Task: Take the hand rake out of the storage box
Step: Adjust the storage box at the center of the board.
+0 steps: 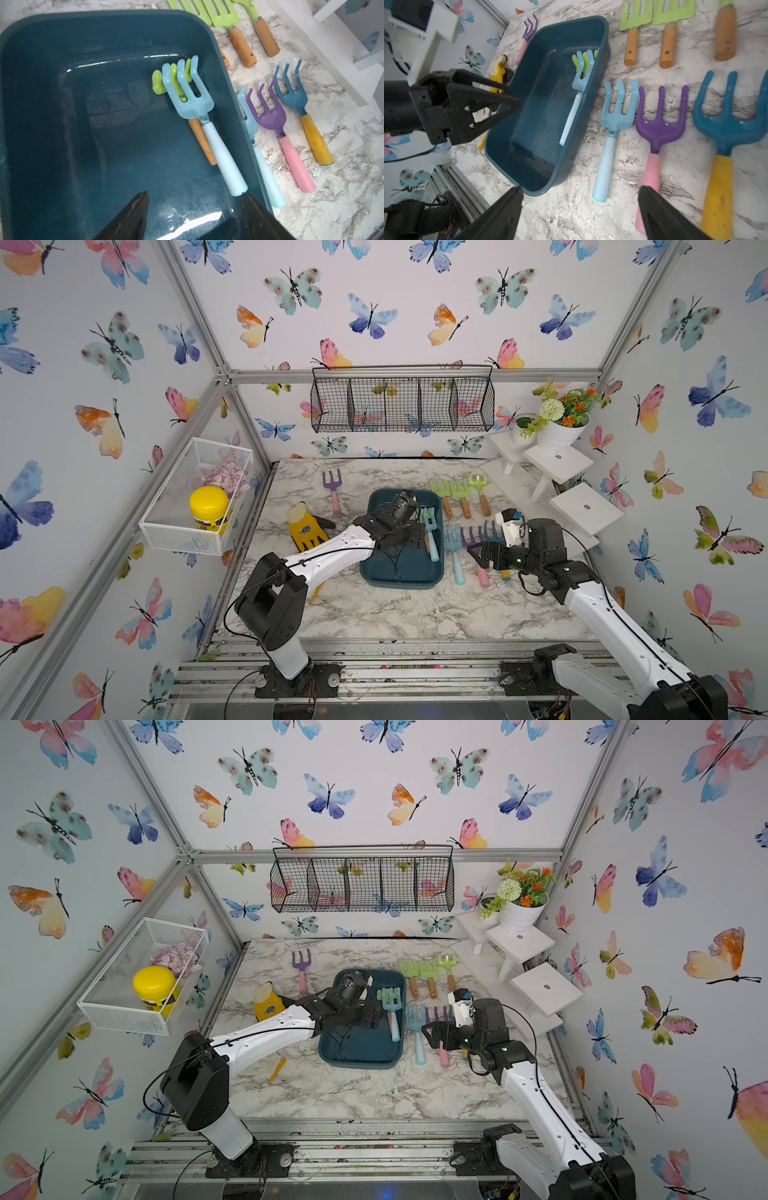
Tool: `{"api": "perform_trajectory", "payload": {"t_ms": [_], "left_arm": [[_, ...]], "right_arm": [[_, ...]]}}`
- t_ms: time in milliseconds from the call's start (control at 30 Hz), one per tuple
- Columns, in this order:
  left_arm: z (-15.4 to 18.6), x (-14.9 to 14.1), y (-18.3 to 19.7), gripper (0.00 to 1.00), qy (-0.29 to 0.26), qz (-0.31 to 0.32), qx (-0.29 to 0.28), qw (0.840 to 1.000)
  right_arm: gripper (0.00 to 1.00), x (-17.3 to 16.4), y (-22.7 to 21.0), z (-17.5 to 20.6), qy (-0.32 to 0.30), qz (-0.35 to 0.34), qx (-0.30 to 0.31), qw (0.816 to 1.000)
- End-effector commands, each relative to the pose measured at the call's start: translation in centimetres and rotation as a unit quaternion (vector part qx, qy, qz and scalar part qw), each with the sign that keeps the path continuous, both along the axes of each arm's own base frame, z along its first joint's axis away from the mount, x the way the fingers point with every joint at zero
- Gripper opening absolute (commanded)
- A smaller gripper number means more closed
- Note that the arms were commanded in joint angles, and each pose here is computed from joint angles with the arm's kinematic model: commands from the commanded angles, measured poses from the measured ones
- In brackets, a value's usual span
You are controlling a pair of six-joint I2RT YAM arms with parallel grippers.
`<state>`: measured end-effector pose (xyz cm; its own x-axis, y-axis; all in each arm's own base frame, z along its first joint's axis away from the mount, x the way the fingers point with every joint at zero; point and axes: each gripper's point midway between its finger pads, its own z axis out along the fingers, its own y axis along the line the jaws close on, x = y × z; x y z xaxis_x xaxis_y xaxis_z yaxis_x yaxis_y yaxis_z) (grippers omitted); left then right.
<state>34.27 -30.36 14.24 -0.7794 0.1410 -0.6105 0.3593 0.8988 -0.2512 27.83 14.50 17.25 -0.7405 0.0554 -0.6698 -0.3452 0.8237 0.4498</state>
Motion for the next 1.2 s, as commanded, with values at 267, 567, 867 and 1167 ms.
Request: {"api": "perform_trajectory", "payload": {"t_ms": [267, 567, 867, 1167], "left_arm": [[-2.3, -1.3, -1.5, 0.72, 0.008, 0.006, -0.006, 1.0], [-2.8, -1.4, -1.8, 0.7, 0.004, 0.005, -0.001, 1.0], [-3.7, -1.8, -1.3, 0.69, 0.008, 0.011, 0.0, 1.0], [-2.0, -2.0, -0.8, 0.67, -0.005, 0.015, -0.009, 1.0]], "right_arm": [[0.99, 1.5, -3.1, -1.2, 0.01, -0.1, -0.049, 0.994], [0.99, 3.4, -2.2, -3.4, 0.033, -0.071, -0.075, 0.994], [0.98, 7.0, -1.4, -5.1, 0.052, -0.056, -0.108, 0.991], [0.99, 9.4, -0.2, -8.0, 0.075, -0.04, -0.162, 0.983]]}}
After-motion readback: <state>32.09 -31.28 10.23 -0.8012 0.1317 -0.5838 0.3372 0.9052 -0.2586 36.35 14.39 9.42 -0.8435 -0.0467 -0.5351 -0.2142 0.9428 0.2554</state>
